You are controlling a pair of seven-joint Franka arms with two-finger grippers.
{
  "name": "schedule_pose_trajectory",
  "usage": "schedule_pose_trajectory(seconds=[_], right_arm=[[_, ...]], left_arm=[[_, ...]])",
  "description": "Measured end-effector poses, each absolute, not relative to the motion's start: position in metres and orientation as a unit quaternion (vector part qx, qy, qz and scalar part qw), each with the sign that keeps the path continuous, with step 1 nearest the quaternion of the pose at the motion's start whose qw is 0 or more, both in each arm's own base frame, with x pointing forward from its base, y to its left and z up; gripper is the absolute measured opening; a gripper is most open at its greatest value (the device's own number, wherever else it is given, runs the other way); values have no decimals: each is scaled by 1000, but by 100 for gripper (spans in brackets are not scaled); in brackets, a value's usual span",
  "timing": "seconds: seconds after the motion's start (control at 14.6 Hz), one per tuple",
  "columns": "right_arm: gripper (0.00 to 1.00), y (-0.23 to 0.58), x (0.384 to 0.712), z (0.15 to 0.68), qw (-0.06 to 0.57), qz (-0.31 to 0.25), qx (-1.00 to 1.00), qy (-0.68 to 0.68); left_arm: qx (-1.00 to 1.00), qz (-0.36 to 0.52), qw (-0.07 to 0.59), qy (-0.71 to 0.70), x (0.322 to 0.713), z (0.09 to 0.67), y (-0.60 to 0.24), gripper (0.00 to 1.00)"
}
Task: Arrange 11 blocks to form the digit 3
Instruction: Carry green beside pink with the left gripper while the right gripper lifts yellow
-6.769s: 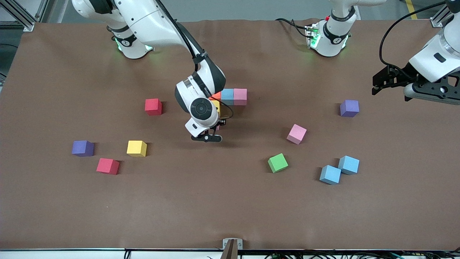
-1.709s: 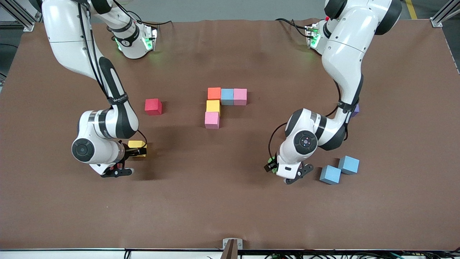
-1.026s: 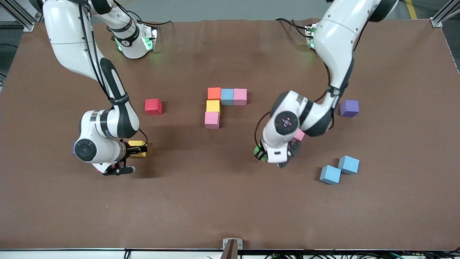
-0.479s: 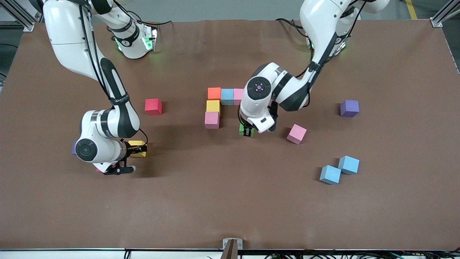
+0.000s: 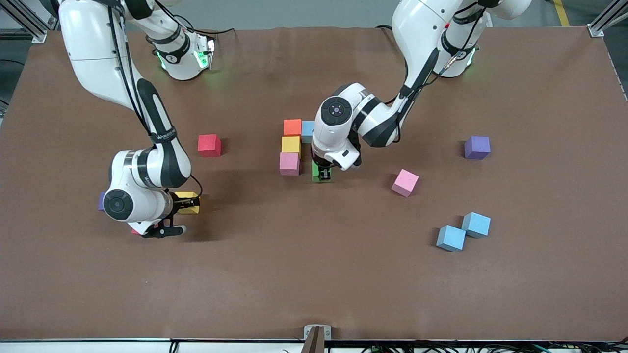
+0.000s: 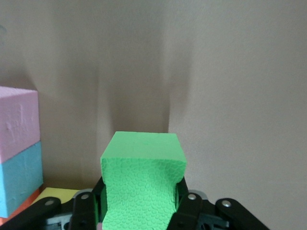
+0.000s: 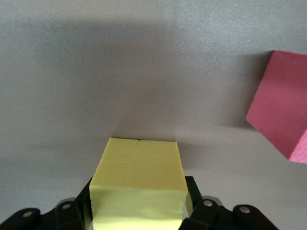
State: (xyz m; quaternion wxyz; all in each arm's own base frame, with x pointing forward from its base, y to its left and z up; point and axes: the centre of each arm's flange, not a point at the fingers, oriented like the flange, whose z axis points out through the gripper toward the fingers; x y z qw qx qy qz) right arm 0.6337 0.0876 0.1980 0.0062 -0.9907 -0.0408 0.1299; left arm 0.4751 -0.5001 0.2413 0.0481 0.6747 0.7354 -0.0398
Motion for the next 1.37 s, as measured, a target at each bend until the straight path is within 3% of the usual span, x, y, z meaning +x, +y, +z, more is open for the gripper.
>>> schedule_pose_trajectory(seconds=[0.41, 0.96, 1.37], right_arm=[[61, 88, 635, 201, 7, 129, -991, -41], [60, 127, 672, 261, 13, 59, -998, -20], [60, 190, 668, 264, 9, 50, -999, -7]], left_arm=[[676, -39, 47, 735, 454, 222, -520, 55], [679, -27, 56, 732, 442, 219, -533, 55], [683, -27, 55, 728, 438, 213, -539, 55]])
